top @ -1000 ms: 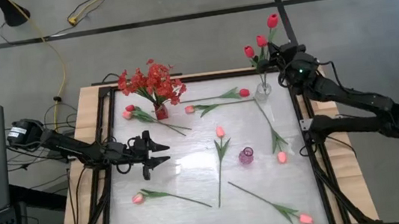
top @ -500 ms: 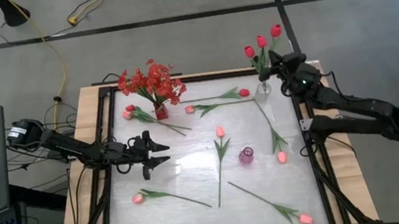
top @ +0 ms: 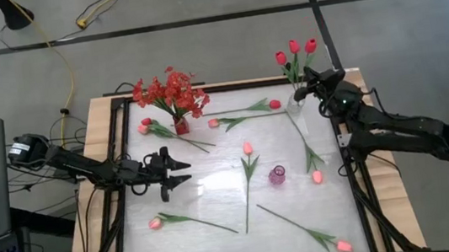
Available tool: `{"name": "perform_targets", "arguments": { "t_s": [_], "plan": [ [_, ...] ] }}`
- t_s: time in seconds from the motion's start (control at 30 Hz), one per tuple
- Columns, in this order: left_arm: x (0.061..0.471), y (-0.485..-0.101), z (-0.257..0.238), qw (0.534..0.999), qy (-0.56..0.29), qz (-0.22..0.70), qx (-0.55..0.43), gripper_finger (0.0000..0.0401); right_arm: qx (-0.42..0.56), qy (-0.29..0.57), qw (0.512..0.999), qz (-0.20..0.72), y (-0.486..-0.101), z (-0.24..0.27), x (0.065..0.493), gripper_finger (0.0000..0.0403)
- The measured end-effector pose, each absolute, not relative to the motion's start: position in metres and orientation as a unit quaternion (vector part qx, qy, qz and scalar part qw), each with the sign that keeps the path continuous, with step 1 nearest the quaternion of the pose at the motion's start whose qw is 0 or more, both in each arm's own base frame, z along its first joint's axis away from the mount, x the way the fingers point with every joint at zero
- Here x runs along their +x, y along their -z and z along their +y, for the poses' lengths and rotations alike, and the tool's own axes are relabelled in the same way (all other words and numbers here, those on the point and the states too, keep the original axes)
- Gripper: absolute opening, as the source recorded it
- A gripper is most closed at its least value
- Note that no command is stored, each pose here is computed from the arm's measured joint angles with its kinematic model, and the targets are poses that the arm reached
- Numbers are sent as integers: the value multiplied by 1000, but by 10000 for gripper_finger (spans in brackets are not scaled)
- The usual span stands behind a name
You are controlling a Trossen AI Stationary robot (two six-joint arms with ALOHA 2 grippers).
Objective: Sort flowers into vase by color
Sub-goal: Put the red tulip into the transparent flower vase
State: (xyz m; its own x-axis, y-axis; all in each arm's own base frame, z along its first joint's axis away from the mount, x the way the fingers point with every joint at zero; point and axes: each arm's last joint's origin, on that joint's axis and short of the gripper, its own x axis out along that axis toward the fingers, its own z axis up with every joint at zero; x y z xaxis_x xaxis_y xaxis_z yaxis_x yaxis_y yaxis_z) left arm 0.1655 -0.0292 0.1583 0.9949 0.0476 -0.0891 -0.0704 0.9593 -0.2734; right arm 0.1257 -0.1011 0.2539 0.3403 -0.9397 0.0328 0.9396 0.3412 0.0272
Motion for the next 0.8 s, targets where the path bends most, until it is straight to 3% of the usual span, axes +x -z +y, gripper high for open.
{"name": "perform_targets", "arguments": {
  "t_s": [0.47, 0.8],
  "plan": [
    [165, -158, -29, 988, -31, 40, -144, 180, 3, 574, 819, -11, -248, -101, 126, 62],
    [165, -158, -29, 988, -30, 41, -144, 180, 0, 574, 818, 10, -244, -101, 126, 121]
  ]
}}
